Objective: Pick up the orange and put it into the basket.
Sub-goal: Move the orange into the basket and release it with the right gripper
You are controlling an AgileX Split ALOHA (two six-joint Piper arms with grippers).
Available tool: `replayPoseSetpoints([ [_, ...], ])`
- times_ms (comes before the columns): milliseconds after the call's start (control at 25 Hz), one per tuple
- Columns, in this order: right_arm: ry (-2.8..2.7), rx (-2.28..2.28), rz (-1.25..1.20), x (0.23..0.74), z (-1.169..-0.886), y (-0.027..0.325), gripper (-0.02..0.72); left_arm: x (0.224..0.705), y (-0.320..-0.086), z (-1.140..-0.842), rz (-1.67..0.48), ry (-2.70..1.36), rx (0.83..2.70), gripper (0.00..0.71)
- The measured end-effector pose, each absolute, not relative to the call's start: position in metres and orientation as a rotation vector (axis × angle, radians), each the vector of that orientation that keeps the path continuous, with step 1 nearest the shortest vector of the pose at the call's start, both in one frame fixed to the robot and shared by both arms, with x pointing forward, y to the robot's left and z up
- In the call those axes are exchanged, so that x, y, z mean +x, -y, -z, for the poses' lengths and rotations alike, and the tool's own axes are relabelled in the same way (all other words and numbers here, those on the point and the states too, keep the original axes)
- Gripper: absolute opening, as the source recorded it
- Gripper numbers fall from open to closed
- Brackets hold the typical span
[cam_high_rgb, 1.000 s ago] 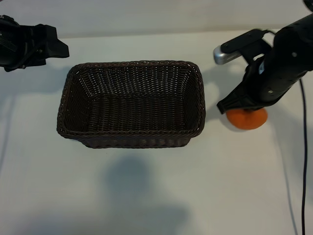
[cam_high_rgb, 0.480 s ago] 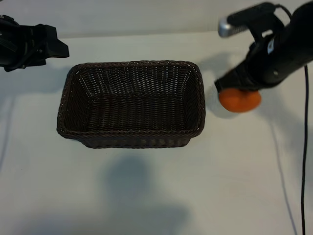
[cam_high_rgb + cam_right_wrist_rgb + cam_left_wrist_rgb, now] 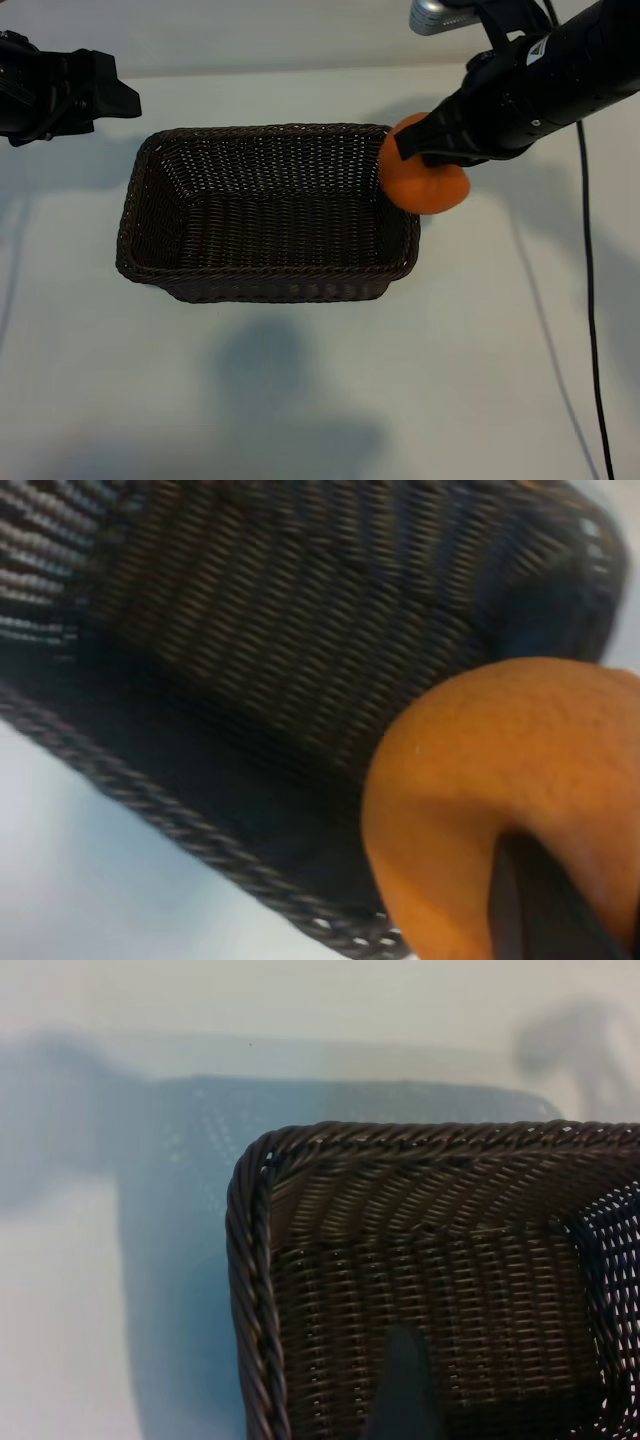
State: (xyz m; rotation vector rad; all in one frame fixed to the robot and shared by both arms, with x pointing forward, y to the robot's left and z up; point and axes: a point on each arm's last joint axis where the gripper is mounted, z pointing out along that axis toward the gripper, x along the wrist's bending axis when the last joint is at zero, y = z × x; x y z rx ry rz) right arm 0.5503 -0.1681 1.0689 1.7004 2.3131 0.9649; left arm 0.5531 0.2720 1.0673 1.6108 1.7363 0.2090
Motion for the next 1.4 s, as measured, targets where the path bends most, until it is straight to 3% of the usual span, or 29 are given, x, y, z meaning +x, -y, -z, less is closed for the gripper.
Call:
replayPoseSetpoints([
  [240,-2.323,1.667,-1.029,0.555,-1.067,0.163,0.053,0.553,-0.272,-1.067,-0.209,-1.736,1.611,0.590],
  [440,-2.379,1.665,-0.984,0.565,-1.046,0.154,0.053,0.553,-0.272,-1.067,-0.209,-1.736,1.611,0.590],
  [960,-2.567,1.403,-0.971,0.575,-1.014,0.091,0.053,0.552,-0.271,-1.067,-0.190,-1.738,1.622,0.590],
  [1400,-2.650,1.326,-0.938,0.587,-0.985,0.066,0.053,0.552,-0.271,-1.066,-0.187,-1.737,1.627,0.590],
])
